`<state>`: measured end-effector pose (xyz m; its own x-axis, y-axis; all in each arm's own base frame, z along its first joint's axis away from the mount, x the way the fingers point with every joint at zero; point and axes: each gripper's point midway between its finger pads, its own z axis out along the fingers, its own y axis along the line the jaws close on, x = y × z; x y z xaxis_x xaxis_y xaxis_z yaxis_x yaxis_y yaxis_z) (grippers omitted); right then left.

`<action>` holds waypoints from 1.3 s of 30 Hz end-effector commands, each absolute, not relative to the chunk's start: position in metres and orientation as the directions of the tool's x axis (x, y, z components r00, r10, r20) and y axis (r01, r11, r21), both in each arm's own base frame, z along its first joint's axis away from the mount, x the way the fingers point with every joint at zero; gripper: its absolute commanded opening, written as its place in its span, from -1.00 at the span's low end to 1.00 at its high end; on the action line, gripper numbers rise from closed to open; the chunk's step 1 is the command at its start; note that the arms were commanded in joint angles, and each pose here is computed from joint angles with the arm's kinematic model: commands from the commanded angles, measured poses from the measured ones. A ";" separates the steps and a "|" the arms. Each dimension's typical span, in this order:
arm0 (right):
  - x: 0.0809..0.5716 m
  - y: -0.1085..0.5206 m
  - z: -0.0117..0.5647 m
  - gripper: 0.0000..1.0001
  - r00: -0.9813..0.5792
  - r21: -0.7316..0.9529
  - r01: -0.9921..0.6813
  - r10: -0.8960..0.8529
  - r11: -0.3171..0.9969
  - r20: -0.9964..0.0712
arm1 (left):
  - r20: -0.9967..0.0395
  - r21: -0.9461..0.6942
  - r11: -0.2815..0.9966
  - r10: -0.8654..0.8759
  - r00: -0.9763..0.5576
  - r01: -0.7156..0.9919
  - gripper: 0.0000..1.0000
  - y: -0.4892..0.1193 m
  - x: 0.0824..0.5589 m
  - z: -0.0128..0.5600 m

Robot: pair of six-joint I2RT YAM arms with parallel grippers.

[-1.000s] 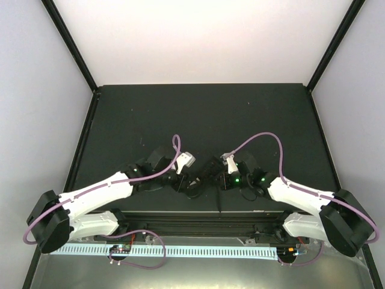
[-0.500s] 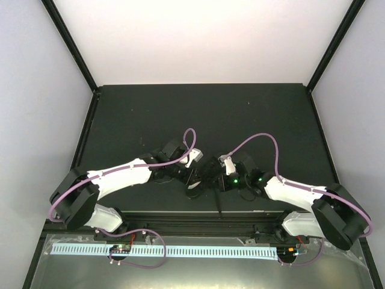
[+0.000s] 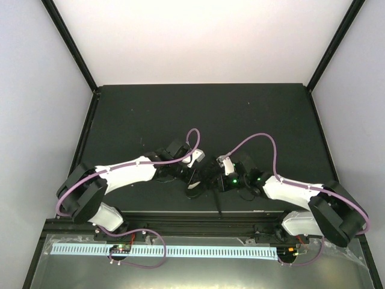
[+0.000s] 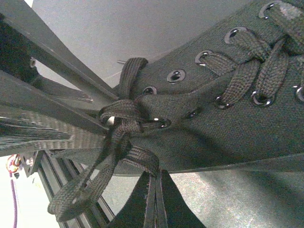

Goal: Tie the shoes

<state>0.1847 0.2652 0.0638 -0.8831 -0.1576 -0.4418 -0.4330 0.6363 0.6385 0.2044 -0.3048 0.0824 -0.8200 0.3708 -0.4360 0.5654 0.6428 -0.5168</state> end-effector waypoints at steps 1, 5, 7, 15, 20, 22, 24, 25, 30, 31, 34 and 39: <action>0.185 0.268 0.065 -0.97 -0.870 0.640 -0.461 -0.171 0.615 -0.463 | -0.481 -0.524 0.614 0.358 -0.800 0.590 -0.58 -0.318 0.217 0.095; 0.187 0.266 0.065 -0.97 -0.869 0.631 -0.457 -0.163 0.627 -0.467 | -0.492 -0.531 0.606 0.349 -0.798 0.592 -0.81 -0.321 0.219 0.094; 0.189 0.264 0.067 -0.97 -0.867 0.620 -0.454 -0.154 0.640 -0.475 | -0.501 -0.528 0.607 0.341 -0.795 0.594 -0.96 -0.322 0.221 0.096; 0.200 0.263 0.077 -0.97 -0.849 0.583 -0.464 -0.145 0.667 -0.509 | -0.544 -0.491 0.631 0.317 -0.777 0.601 -0.97 -0.314 0.230 0.109; 0.206 0.270 0.086 -0.97 -0.837 0.579 -0.485 -0.156 0.655 -0.525 | -0.543 -0.482 0.634 0.326 -0.774 0.605 -0.97 -0.311 0.231 0.108; 0.208 0.273 0.089 -0.97 -0.831 0.578 -0.496 -0.162 0.648 -0.532 | -0.544 -0.480 0.635 0.326 -0.773 0.605 -0.97 -0.310 0.232 0.109; 0.210 0.276 0.091 -0.97 -0.825 0.574 -0.507 -0.168 0.643 -0.540 | -0.549 -0.478 0.635 0.324 -0.771 0.607 -0.97 -0.309 0.232 0.110; 0.211 0.278 0.093 -0.97 -0.821 0.572 -0.513 -0.172 0.640 -0.544 | -0.552 -0.477 0.634 0.322 -0.769 0.609 -0.97 -0.309 0.232 0.111; 0.217 0.286 0.094 -0.97 -0.815 0.566 -0.525 -0.185 0.635 -0.549 | -0.580 -0.467 0.623 0.320 -0.749 0.627 -0.97 -0.309 0.234 0.118; 0.217 0.287 0.093 -0.97 -0.816 0.567 -0.525 -0.186 0.635 -0.547 | -0.587 -0.463 0.619 0.322 -0.743 0.634 -0.97 -0.309 0.234 0.120; 0.219 0.291 0.092 -0.97 -0.815 0.567 -0.530 -0.193 0.631 -0.547 | -0.603 -0.455 0.608 0.328 -0.727 0.651 -0.97 -0.309 0.234 0.123; 0.220 0.295 0.086 -0.97 -0.818 0.569 -0.529 -0.201 0.630 -0.539 | -0.606 -0.466 0.578 0.343 -0.718 0.669 -0.97 -0.313 0.232 0.123</action>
<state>0.2129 0.2863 0.0802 -0.8407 -0.1973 -0.5043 -0.4989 0.6444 0.5795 0.2238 -0.3034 0.1003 -0.7668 0.3493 -0.5386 0.6183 0.6275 -0.4733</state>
